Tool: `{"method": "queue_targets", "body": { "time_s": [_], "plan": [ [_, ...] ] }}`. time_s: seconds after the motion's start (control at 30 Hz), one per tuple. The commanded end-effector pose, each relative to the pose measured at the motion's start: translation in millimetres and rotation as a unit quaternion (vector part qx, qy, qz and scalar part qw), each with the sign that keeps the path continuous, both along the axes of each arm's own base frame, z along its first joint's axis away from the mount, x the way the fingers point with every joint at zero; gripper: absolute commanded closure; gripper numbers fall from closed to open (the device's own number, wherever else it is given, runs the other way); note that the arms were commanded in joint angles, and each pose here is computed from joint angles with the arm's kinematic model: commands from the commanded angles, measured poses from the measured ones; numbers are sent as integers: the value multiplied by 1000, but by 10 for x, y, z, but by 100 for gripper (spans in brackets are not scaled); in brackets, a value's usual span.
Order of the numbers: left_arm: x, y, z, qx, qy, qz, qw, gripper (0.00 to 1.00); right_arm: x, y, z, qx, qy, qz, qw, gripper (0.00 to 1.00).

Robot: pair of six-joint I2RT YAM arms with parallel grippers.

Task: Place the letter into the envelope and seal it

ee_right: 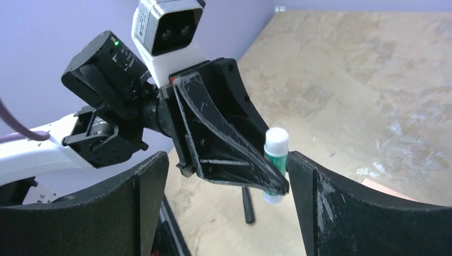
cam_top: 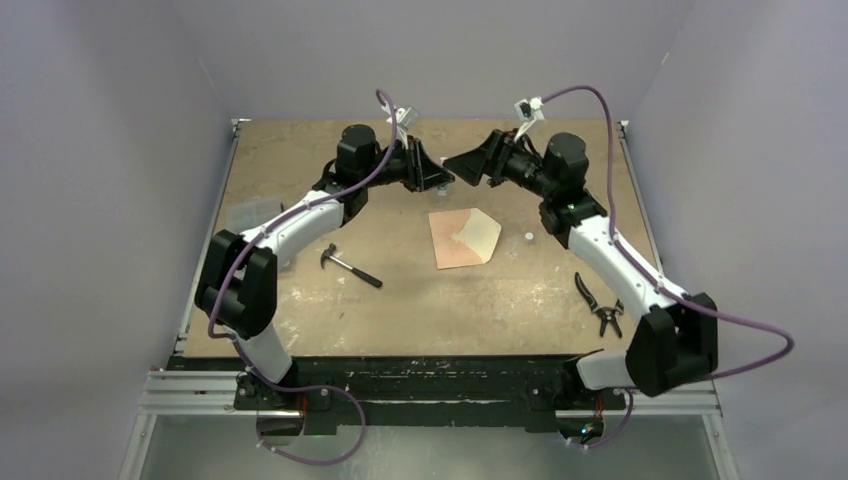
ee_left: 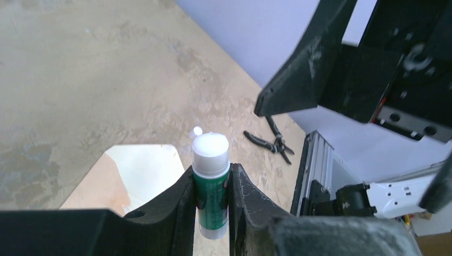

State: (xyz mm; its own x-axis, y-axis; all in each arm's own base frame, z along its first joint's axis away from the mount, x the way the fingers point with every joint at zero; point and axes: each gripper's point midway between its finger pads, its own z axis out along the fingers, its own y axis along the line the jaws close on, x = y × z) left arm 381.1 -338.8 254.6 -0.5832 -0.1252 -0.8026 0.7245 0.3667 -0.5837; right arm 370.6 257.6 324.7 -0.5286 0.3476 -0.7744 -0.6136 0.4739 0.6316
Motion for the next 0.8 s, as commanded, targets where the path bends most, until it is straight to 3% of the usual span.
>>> {"method": "queue_targets", "body": {
  "time_s": [0.0, 0.13, 0.3, 0.5, 0.57, 0.77],
  "plan": [
    [6, 65, 849, -85, -99, 29, 991, 100, -107, -190, 276, 50, -72, -59, 994, 17],
    [66, 98, 1226, -135, -100, 58, 984, 100, -156, -269, 400, 77, -98, -80, 989, 25],
    [117, 152, 1495, -180, -63, 91, 977, 100, -155, -133, 525, 101, -93, -39, 990, 36],
    [50, 155, 1749, -211, -60, 78, 973, 100, -200, -45, 729, 144, -103, -2, 984, 40],
    [29, 164, 1811, -219, -58, 76, 971, 100, -194, -19, 773, 161, -103, 8, 982, 49],
    [-34, 132, 1861, -245, -43, 54, 967, 100, -221, 49, 816, 189, -97, 41, 976, 56]
  ]
}}
